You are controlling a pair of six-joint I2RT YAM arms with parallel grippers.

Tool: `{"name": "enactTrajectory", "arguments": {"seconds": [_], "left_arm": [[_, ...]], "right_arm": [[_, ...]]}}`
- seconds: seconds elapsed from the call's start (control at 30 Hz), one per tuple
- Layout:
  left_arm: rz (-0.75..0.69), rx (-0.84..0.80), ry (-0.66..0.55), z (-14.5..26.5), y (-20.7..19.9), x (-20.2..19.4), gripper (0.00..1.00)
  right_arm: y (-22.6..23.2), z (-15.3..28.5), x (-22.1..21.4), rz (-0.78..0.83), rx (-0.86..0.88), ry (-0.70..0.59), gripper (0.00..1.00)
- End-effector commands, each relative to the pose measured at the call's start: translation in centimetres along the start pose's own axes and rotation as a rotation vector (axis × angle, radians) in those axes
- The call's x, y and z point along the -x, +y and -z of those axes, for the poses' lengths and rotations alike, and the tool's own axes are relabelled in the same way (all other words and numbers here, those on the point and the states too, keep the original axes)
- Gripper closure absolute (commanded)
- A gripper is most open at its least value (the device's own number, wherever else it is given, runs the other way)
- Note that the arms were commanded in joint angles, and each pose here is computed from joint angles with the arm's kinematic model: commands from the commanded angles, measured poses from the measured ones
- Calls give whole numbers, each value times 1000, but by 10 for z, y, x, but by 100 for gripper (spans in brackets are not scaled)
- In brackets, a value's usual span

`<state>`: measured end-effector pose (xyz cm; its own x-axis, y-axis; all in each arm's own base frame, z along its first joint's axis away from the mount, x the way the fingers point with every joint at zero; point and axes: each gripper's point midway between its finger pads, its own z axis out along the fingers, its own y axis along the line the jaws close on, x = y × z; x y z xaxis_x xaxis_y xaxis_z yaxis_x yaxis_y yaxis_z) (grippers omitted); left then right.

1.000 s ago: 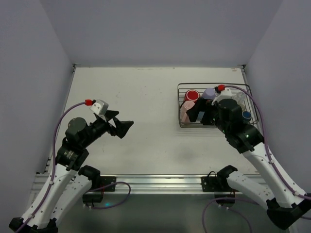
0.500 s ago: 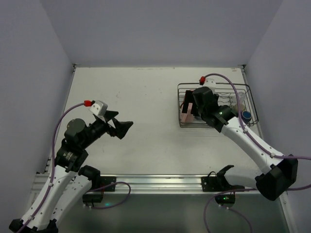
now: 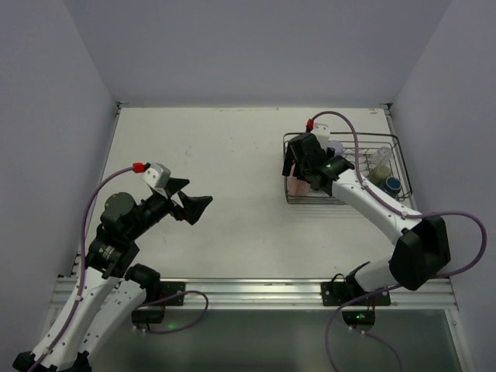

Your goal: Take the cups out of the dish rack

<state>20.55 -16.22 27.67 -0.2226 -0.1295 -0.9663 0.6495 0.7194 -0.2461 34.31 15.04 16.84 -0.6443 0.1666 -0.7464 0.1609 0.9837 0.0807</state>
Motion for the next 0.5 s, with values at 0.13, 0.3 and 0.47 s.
{"name": "enactTrajectory", "arguments": {"seconds": [0.13,0.3,0.47], "left_arm": [[-14,-18,-16,4,-7,11,0],[-11,-19,-12,3,-7,10,0],[-12,-20,-10,2,-7,10,0]], "right_arm": [[0,-16,9,-91,-73,-64,12],[-2,-30,-2,-87,-110,-38,11],[-3,-41,-9,-100,-132,-21,9]]}}
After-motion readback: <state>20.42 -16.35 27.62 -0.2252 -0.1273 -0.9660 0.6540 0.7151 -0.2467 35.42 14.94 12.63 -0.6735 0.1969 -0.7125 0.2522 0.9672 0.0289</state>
